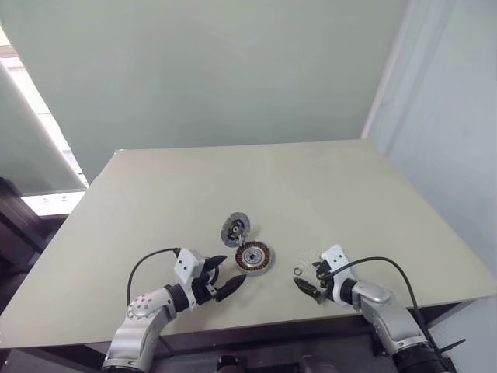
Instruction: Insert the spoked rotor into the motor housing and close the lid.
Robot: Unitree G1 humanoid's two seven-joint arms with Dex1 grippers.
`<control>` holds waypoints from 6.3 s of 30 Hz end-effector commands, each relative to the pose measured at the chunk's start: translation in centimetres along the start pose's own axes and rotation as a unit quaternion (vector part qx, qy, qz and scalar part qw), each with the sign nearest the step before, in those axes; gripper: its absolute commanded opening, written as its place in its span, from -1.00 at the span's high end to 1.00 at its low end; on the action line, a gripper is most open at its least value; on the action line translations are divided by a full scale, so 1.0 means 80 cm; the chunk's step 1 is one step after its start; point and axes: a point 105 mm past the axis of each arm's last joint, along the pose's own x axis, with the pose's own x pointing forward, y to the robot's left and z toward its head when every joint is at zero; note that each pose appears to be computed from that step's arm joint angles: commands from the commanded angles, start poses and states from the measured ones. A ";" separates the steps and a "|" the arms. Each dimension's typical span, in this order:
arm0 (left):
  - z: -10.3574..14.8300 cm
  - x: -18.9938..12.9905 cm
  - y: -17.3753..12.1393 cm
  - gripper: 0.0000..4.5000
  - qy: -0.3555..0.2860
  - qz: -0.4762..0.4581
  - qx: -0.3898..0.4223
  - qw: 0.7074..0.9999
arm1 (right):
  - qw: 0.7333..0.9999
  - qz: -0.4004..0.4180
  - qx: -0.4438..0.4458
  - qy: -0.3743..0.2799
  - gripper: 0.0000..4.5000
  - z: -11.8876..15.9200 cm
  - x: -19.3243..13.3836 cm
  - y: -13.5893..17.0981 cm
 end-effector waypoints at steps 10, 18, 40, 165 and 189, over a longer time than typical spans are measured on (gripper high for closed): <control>0.011 -0.001 0.001 -0.99 -0.008 -0.006 0.024 1.000 | 0.999 0.011 -0.021 -0.023 -1.00 0.016 0.017 0.008; 0.011 0.000 0.002 -1.00 -0.010 -0.003 0.025 1.000 | 1.000 0.012 -0.015 -0.016 0.01 0.011 0.017 0.009; 0.009 -0.006 0.011 -1.00 -0.011 0.014 0.023 1.000 | 0.989 0.022 -0.029 -0.143 0.70 0.109 0.031 0.023; 0.005 -0.014 0.005 -1.00 -0.006 0.021 0.035 0.999 | 0.994 0.080 -0.018 -0.078 -0.99 0.110 0.116 0.086; 0.005 -0.014 0.008 -1.00 -0.004 0.020 0.036 0.999 | 0.994 0.075 -0.058 -0.055 0.98 0.098 0.109 0.088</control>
